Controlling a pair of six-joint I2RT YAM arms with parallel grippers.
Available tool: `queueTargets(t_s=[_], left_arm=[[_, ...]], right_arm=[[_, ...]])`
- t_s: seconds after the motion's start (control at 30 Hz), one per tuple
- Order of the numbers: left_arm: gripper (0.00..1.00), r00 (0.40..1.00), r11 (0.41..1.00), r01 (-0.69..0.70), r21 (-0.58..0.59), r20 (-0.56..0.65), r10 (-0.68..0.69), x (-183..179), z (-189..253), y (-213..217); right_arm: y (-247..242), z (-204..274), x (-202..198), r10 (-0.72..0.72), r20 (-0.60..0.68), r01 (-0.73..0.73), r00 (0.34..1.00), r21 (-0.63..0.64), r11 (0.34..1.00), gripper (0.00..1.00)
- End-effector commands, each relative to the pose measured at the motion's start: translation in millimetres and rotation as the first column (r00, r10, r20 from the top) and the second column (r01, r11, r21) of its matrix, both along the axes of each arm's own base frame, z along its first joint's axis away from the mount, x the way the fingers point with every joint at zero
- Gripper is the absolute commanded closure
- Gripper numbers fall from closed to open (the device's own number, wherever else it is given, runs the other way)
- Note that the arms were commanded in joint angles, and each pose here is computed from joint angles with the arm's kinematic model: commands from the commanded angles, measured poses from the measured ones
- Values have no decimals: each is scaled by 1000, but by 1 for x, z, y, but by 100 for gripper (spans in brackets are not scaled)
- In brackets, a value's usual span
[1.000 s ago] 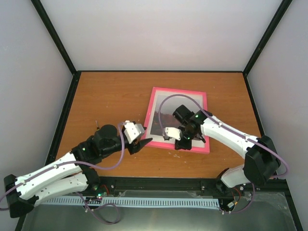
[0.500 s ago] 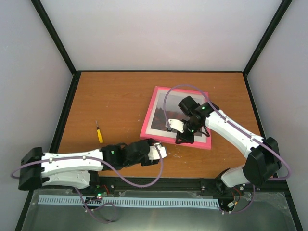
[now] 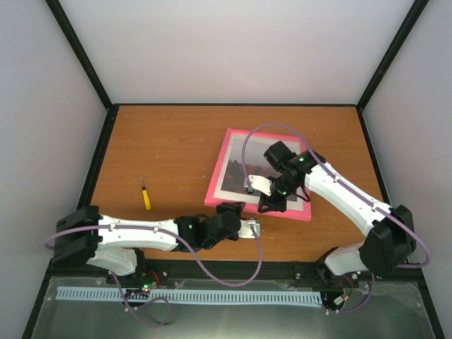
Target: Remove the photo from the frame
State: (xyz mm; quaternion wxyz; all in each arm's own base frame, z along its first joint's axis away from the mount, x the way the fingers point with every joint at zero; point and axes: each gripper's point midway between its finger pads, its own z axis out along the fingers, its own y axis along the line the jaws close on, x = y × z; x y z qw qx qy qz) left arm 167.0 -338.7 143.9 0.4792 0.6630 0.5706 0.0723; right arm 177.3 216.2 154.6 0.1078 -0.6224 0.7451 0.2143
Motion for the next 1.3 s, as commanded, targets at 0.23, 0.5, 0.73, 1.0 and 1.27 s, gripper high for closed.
queueTargets(t_s=[0.23,0.5,0.73,1.0,1.27], left_arm=[[57,982,998,43,44,180,-51,2,19,-38],[78,983,997,36,71,179,-48,1,13,-44],[90,993,1000,9,3,119,-9,-2,43,-40],[93,998,998,-44,-38,-56,42,-15,87,-9],[97,987,988,-115,-102,-124,102,-17,134,21]], right_arm=[[9,14,2,-8,32,5,999,82,997,97],[9,16,-1,-10,22,8,1000,94,996,97],[14,71,-6,-36,69,22,997,197,980,49],[4,174,-8,-120,213,34,970,371,928,29],[-13,229,0,-205,299,44,932,469,882,30]])
